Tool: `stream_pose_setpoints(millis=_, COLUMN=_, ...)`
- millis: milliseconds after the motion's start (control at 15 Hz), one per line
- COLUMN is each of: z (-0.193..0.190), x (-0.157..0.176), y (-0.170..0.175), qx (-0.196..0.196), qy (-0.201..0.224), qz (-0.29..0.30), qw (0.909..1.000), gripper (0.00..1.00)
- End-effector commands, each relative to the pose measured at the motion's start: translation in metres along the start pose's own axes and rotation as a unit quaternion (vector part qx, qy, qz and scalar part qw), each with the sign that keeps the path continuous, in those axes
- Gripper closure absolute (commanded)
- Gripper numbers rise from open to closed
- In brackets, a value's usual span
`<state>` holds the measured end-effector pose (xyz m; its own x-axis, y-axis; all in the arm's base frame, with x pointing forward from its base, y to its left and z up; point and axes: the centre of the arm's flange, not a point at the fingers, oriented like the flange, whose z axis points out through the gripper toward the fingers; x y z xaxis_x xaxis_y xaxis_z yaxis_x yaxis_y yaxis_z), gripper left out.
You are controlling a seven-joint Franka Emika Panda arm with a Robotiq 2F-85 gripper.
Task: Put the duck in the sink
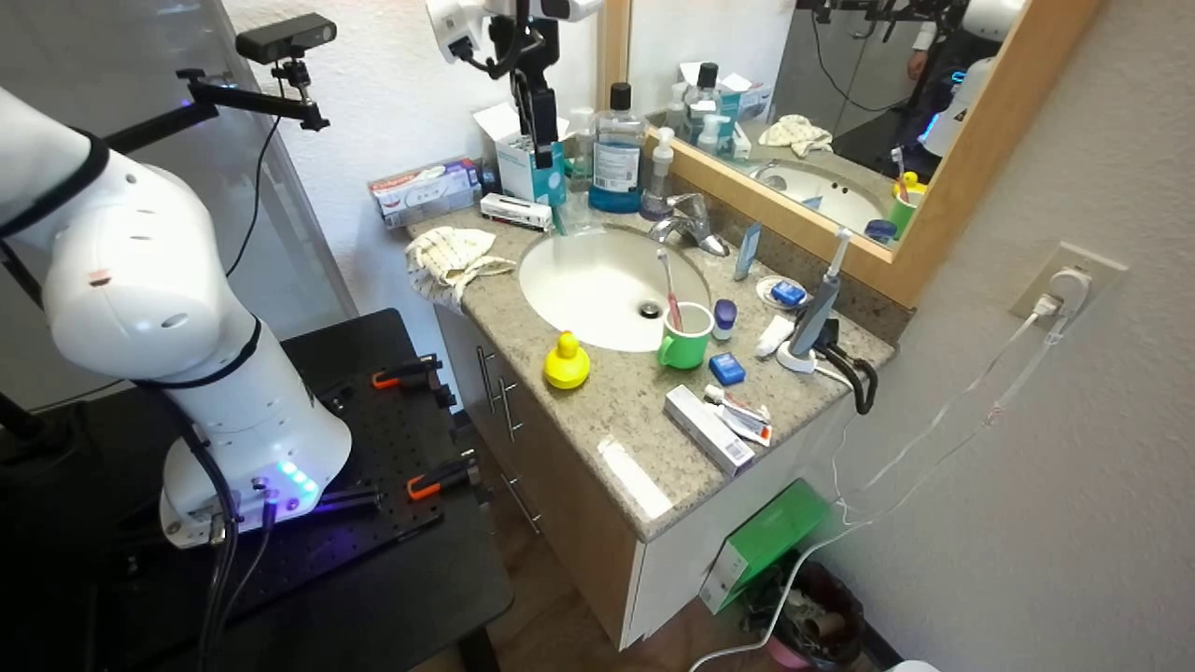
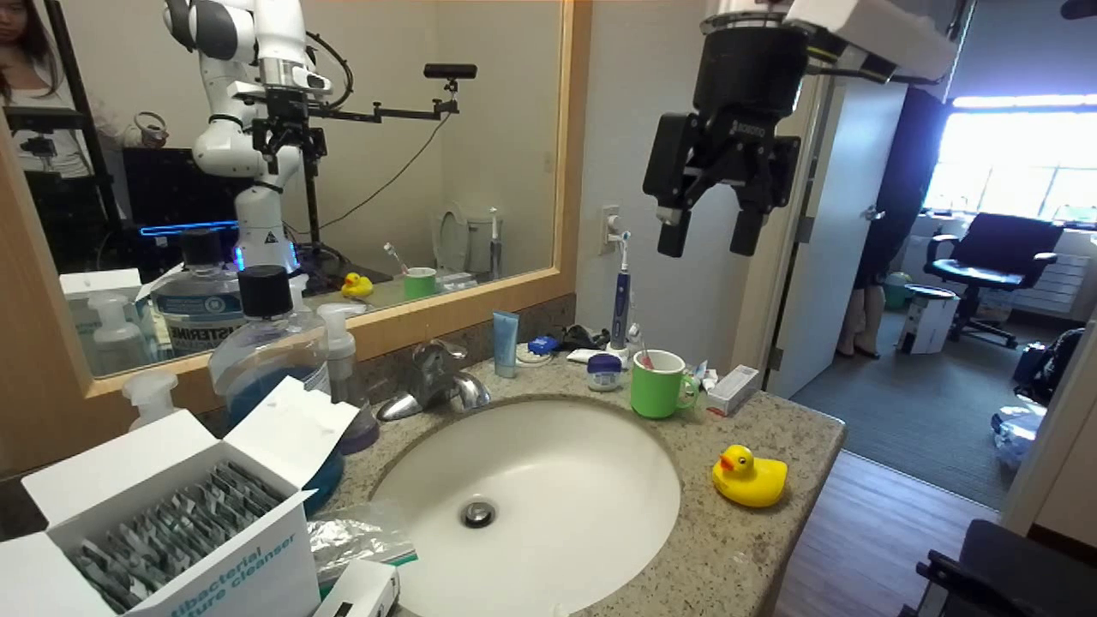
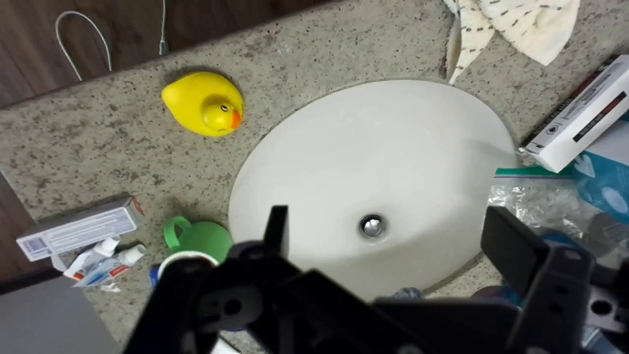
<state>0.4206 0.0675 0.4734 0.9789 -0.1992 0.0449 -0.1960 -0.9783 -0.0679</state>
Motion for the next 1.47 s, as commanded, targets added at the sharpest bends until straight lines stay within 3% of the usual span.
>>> stream_pose_setpoints(millis=0, z=0.019, x=0.013, y=0.012, qx=-0.011, qy=-0.014, qz=-0.004, qw=0.9998, gripper=0.0)
stream_pose_setpoints(millis=1000, z=0.074, x=0.043, y=0.062, qx=-0.062, qy=-0.082, qz=0.011, qw=0.9946, gripper=0.0)
stream_pose_setpoints(millis=1400, z=0.077, x=0.034, y=0.057, qx=-0.055, qy=-0.078, qz=0.019, qw=0.9953, gripper=0.0)
